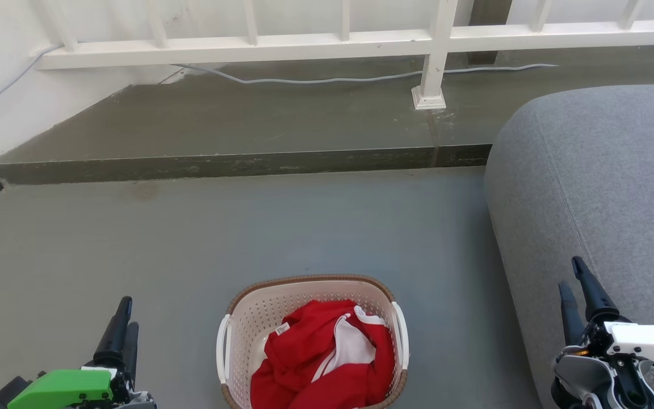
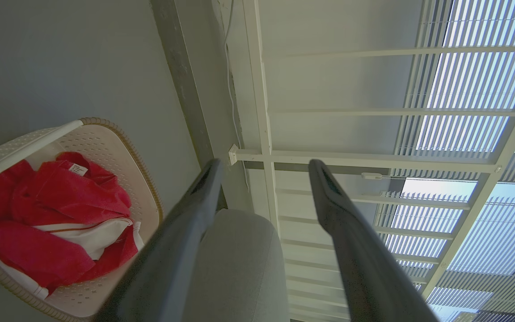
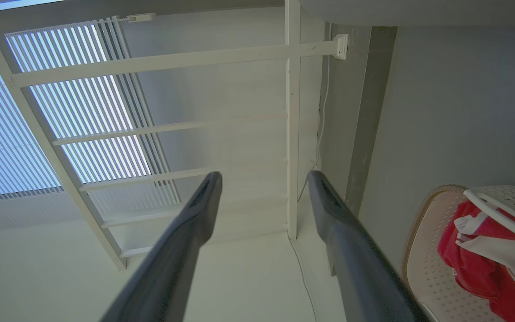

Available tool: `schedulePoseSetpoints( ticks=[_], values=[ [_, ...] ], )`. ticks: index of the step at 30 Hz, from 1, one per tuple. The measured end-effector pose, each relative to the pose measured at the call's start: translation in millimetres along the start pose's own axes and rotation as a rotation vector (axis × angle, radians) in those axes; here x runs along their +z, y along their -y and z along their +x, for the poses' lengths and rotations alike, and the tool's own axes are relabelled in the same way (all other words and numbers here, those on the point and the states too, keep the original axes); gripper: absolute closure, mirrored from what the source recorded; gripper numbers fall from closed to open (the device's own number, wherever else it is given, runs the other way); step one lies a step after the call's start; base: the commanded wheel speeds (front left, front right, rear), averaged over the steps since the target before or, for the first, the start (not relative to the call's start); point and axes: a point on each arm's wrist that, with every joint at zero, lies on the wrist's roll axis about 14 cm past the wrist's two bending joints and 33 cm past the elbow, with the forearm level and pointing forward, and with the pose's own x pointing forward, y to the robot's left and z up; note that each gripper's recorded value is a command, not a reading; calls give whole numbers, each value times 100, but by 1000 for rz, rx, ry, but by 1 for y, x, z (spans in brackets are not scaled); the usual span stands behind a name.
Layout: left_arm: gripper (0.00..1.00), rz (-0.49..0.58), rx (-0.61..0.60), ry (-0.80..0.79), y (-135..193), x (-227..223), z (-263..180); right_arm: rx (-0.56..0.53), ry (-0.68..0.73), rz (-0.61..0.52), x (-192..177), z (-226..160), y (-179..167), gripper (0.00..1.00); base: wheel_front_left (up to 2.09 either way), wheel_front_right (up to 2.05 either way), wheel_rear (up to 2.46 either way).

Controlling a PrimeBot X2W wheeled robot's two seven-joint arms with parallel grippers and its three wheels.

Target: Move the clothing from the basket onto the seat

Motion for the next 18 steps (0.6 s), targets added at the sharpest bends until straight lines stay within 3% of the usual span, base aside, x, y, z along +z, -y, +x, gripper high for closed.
schedulePoseSetpoints(
  ticks=[18],
  values=[
    [0, 140, -51, 10, 17, -5, 2, 25, 8, -145, -5, 1, -9, 0, 0, 0, 0]
  ],
)
